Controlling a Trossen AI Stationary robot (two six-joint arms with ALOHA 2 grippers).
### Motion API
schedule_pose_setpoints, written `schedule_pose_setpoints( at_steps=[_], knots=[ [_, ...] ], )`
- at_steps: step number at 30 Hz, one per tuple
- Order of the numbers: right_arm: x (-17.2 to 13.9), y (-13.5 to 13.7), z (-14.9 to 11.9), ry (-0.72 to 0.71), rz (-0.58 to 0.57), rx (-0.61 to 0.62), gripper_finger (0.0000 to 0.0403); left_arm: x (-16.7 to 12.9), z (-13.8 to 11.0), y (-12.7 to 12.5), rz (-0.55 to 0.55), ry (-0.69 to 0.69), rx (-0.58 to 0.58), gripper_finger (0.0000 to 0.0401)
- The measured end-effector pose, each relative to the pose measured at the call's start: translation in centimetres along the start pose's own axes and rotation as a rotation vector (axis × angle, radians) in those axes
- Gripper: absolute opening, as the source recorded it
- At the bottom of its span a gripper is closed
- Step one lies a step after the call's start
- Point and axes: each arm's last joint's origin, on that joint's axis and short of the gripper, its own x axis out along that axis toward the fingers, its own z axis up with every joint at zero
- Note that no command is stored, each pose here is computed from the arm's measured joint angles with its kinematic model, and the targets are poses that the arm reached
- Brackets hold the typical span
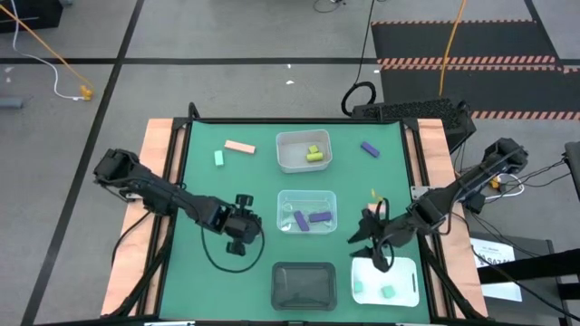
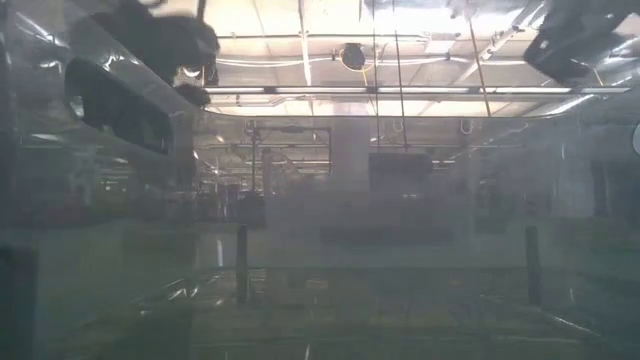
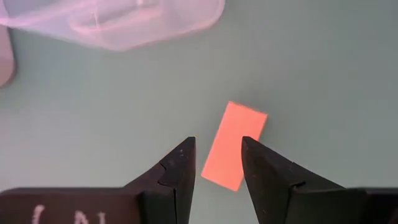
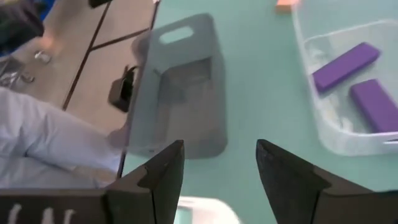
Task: Sort & place blocks by color
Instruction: Put the bottom pink block into the black bin
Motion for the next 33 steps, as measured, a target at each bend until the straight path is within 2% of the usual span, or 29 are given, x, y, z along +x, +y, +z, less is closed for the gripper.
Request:
schedule_pose_setpoints(
  at_steps=[15, 27, 33],
  knots=[
    [0.3, -2.2, 1.8, -0.088, -0.102, 0.101, 0.019, 2.5, 0.3, -0.5, -0.026, 0.034, -0.016, 0.0131],
    [0.3, -2.3, 2.3, -0.121, -0.094, 0.107, 0.019, 4.0, 0.6, -1.1, -0.028, 0.03, 0.05, 0.0132],
    [0.3, -2.4, 2.4, -0.141, -0.112, 0.112, 0.019, 4.2, 0.9, -1.2, -0.023, 0.004, 0.01, 0.0132]
  ],
)
